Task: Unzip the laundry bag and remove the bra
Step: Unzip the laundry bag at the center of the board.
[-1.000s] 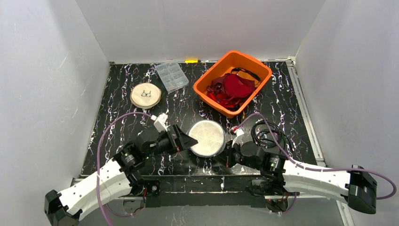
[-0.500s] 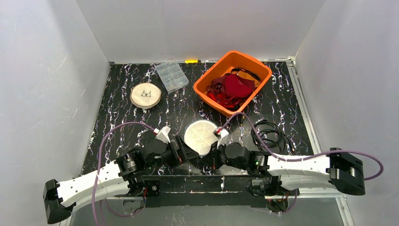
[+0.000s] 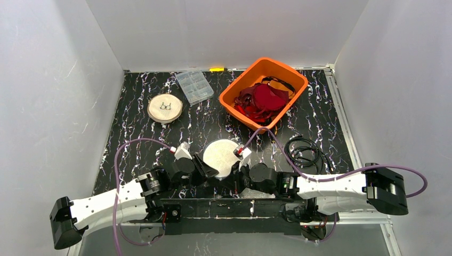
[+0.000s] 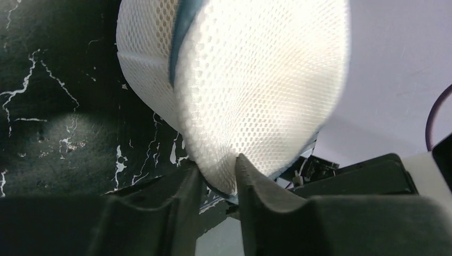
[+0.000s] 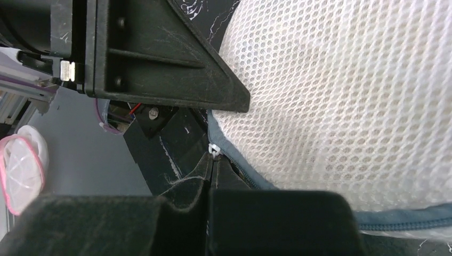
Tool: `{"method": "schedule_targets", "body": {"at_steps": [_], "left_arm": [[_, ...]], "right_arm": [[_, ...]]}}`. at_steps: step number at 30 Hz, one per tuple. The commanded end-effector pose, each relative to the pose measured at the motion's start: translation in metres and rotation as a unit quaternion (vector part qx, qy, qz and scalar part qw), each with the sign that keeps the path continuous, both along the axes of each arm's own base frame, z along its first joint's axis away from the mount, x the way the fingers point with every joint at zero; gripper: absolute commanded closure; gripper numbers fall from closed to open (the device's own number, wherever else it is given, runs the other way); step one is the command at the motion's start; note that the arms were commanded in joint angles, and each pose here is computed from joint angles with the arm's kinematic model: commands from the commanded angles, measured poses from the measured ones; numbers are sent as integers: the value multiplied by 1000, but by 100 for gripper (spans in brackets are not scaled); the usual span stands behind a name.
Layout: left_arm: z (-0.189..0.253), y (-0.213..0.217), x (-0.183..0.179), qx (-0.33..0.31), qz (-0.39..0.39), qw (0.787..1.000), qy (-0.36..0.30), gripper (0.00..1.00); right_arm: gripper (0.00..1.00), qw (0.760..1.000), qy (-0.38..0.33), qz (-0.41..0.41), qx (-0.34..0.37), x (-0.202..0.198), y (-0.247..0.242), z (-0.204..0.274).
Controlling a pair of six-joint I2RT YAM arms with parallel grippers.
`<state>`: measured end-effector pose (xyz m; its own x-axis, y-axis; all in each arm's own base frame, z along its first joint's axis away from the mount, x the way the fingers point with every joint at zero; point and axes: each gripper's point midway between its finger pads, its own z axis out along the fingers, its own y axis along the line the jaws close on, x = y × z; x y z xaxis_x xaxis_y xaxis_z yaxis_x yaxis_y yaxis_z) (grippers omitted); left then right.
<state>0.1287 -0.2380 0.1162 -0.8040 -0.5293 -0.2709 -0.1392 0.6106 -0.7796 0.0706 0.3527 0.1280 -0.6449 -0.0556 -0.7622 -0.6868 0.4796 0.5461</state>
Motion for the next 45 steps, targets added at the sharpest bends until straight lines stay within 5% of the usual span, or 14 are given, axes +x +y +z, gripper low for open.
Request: {"method": "schedule_targets", "body": {"at_steps": [1,6,17,26,34,40,42,45], "left_arm": [[-5,25,14,44,61,997,-12,79],[1,33,16,54,68,996,-26,100],[12,34,14,72,30,995,-65,100],[55,9,24,96,-121,968,-198,100],[53,-31,53,23,-214,965,-151,100],[40,-55,74,25,-249,959,-132,100],[36,-54,78,30,-241,963,-119,87],[34,-46,74,30,-221,969,-106,44]], "right_arm": [[99,999,-28,-5,44,2,13,35],[99,999,-33,-21,23,6,4,31],[99,988,-36,-140,-54,34,-61,5],[99,990,-59,-100,-74,23,-90,7],[99,994,-49,-73,-57,12,-89,7],[99,997,-32,-68,-30,9,-71,0],[99,997,-28,-72,-20,10,-64,0],[99,997,-30,-75,-10,12,-53,5]]}}
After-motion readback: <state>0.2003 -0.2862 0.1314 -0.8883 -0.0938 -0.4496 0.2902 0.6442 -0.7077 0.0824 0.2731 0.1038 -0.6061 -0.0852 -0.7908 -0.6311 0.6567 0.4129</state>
